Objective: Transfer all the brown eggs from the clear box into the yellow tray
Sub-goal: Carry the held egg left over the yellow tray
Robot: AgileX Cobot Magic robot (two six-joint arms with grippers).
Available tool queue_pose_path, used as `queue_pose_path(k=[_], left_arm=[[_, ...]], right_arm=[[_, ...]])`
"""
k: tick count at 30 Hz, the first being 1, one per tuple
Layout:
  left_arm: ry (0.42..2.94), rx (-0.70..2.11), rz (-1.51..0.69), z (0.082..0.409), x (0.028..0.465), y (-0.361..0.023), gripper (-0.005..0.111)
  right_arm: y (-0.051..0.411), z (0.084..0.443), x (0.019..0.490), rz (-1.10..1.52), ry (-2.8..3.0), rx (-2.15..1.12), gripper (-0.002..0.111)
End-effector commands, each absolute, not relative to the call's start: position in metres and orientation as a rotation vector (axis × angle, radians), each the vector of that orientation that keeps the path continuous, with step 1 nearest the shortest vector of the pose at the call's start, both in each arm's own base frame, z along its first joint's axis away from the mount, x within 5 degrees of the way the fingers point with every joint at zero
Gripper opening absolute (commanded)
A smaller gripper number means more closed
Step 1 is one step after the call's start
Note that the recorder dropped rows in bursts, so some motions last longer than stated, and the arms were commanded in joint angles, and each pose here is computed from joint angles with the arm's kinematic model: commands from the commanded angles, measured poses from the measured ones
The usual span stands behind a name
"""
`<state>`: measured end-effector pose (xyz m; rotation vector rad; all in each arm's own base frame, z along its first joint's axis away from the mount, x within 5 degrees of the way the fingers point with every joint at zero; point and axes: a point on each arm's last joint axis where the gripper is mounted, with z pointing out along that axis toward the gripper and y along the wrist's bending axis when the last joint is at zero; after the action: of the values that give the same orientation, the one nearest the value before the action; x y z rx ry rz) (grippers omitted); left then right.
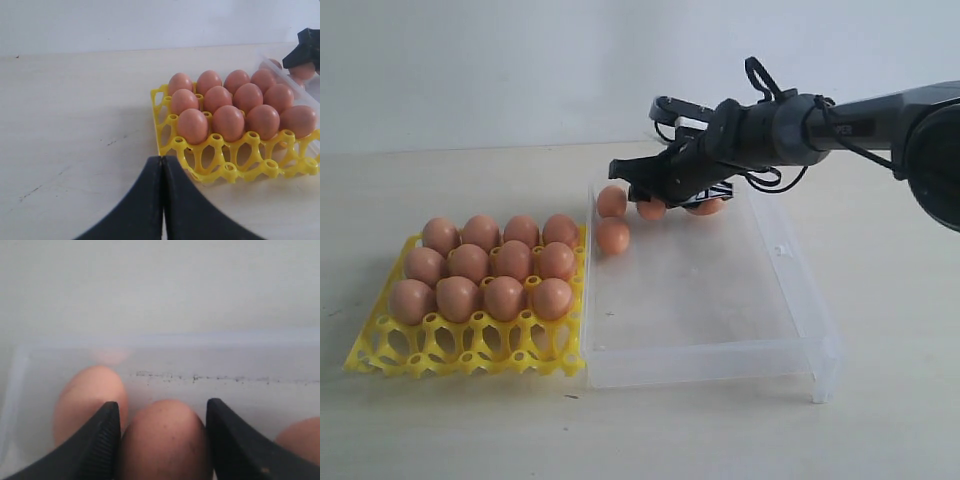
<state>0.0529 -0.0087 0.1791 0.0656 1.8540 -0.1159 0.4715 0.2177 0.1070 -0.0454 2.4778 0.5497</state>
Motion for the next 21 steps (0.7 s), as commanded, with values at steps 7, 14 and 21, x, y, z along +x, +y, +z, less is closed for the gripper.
queue_pose_path(k=[7,14,21], left_arm=[[1.835,0.063,-0.114,0.182,0.053,-0.008,0.0],[1.835,0.063,-0.114,0.182,0.053,-0.008,0.0],[1.835,0.063,-0.114,0.182,0.053,-0.008,0.0]], right_arm=[[0.222,0.158,0.433,0.506,2.335,-0.169,0.0],[0.244,0.191,0.372,0.482,2.18,-0.336,0.0],[0.29,0.224,0.307,0.557,1.956,-0.48,0.0]])
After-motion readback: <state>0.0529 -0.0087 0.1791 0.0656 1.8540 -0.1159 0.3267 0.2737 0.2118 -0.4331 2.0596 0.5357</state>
